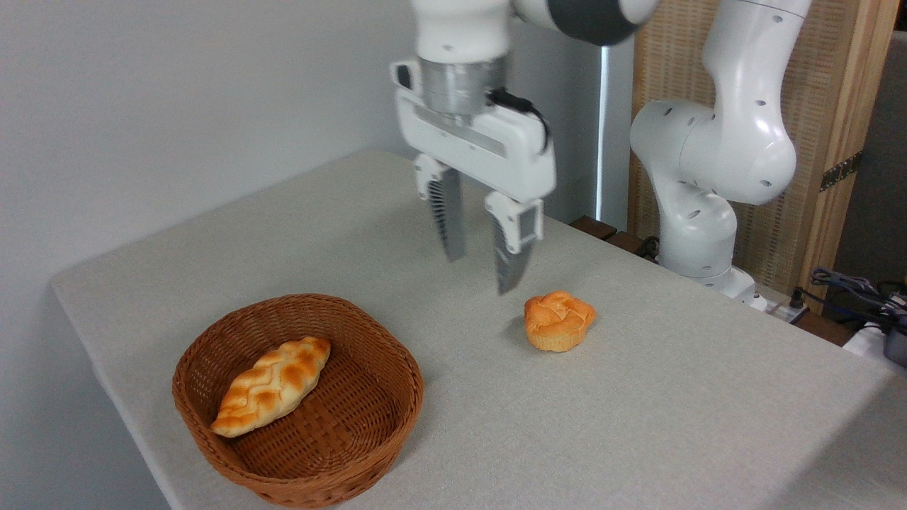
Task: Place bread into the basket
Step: 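Move the open gripper over the round golden bun and lower it, then close the gripper fingers around the round golden bun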
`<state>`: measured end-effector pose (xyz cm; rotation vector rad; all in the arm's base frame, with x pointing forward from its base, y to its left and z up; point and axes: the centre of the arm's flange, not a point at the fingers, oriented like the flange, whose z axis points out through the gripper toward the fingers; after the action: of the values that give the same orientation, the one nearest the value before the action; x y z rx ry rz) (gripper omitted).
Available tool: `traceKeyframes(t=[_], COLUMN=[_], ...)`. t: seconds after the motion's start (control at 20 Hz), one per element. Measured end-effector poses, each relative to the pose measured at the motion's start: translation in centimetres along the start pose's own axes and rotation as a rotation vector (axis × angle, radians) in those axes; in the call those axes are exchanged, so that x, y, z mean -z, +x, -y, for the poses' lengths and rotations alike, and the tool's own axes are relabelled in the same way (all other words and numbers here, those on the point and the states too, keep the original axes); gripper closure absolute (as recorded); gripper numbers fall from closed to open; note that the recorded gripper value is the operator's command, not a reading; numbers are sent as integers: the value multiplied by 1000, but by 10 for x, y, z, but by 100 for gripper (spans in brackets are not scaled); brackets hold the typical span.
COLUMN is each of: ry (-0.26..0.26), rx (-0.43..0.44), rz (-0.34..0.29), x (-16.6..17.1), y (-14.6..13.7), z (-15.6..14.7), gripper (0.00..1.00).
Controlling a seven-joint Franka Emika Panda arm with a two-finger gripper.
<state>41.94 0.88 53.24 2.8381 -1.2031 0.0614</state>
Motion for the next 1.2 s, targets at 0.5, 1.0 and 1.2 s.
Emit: traceKeyframes(t=[0.5,1.0,1.2], ry=[-108,-156,-163], rx=[-84,-144,-167], rz=[69,55,60], x=[-61,-79,-84], y=[-29,-69,-66], z=[-24,-13,-19], gripper=[0,0,0])
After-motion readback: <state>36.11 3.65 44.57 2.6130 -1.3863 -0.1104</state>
